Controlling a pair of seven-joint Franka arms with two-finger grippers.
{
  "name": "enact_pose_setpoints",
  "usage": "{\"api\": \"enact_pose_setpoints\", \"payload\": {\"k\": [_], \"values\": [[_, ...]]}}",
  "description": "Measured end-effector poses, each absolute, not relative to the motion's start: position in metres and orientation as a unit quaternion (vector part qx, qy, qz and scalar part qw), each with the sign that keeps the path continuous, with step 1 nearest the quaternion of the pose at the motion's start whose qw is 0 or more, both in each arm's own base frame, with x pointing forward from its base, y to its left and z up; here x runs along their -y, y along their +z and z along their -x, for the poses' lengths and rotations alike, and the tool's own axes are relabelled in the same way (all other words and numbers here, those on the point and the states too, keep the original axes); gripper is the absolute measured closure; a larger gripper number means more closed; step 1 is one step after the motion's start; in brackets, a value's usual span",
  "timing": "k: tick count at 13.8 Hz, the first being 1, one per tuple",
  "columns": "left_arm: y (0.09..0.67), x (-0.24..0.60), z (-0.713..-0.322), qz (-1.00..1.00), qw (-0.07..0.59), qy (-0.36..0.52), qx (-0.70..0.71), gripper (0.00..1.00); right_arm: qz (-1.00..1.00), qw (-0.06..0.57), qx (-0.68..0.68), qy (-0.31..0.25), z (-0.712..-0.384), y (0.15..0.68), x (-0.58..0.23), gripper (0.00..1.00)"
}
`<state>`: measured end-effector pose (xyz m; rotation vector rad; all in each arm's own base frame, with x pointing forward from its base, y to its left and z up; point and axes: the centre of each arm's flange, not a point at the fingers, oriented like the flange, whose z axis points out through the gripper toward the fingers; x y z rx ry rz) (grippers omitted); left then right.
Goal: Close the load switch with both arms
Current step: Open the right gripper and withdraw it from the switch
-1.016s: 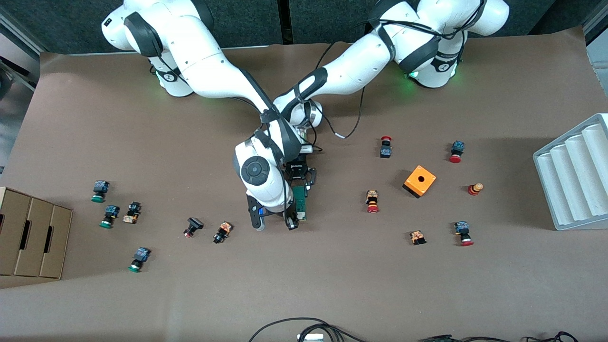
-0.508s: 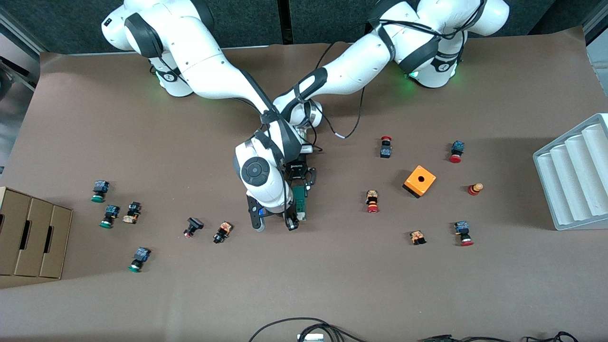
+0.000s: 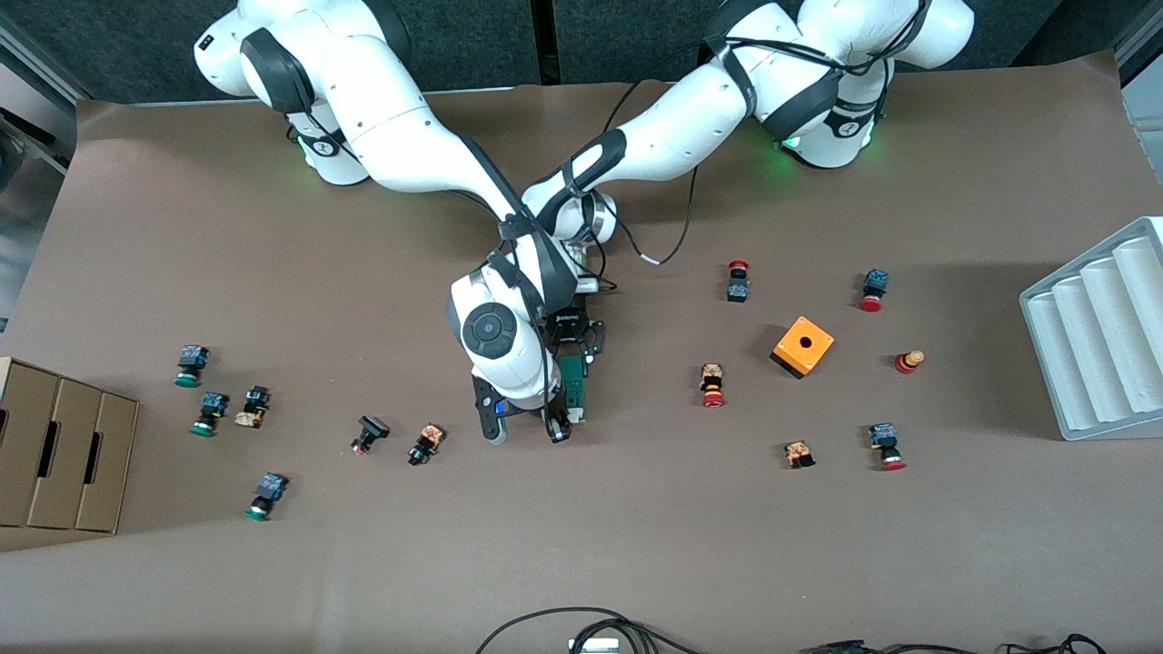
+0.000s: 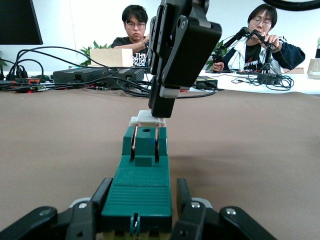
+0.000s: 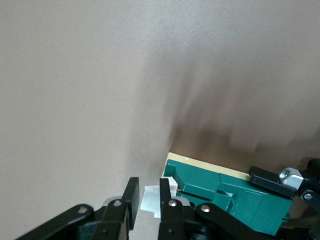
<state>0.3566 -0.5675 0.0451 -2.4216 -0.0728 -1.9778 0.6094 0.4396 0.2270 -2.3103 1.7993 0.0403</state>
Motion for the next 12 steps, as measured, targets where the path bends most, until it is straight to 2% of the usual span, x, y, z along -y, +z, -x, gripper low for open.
{"api": "enact_pose_setpoints", "payload": {"k": [2, 5, 7, 9, 10, 12], "values": [[0.045, 0.567, -0.357, 0.774, 0.007, -0.632, 0.023, 0.42, 0.784, 0.107, -0.611, 0.013, -0.61, 0.228, -0.44, 0.72], [0.045, 0.568, -0.356, 0.774, 0.007, -0.632, 0.023, 0.41, 0.784, 0.11, -0.611, 0.015, -0.62, 0.248, -0.431, 0.44], [0.045, 0.568, -0.356, 0.774, 0.007, -0.632, 0.023, 0.4, 0.801, 0.117, -0.586, 0.017, -0.635, 0.293, -0.408, 0.25], [0.046, 0.569, -0.357, 0.774, 0.006, -0.633, 0.024, 0.25, 0.831, 0.118, -0.544, 0.02, -0.649, 0.351, -0.365, 0.06], [0.046, 0.569, -0.357, 0.774, 0.006, -0.633, 0.024, 0.14, 0.847, 0.115, -0.519, 0.019, -0.654, 0.381, -0.335, 0.0], [0.047, 0.569, -0.357, 0.774, 0.005, -0.633, 0.025, 0.0, 0.874, 0.117, -0.471, 0.027, -0.657, 0.428, -0.268, 0.0]]}}
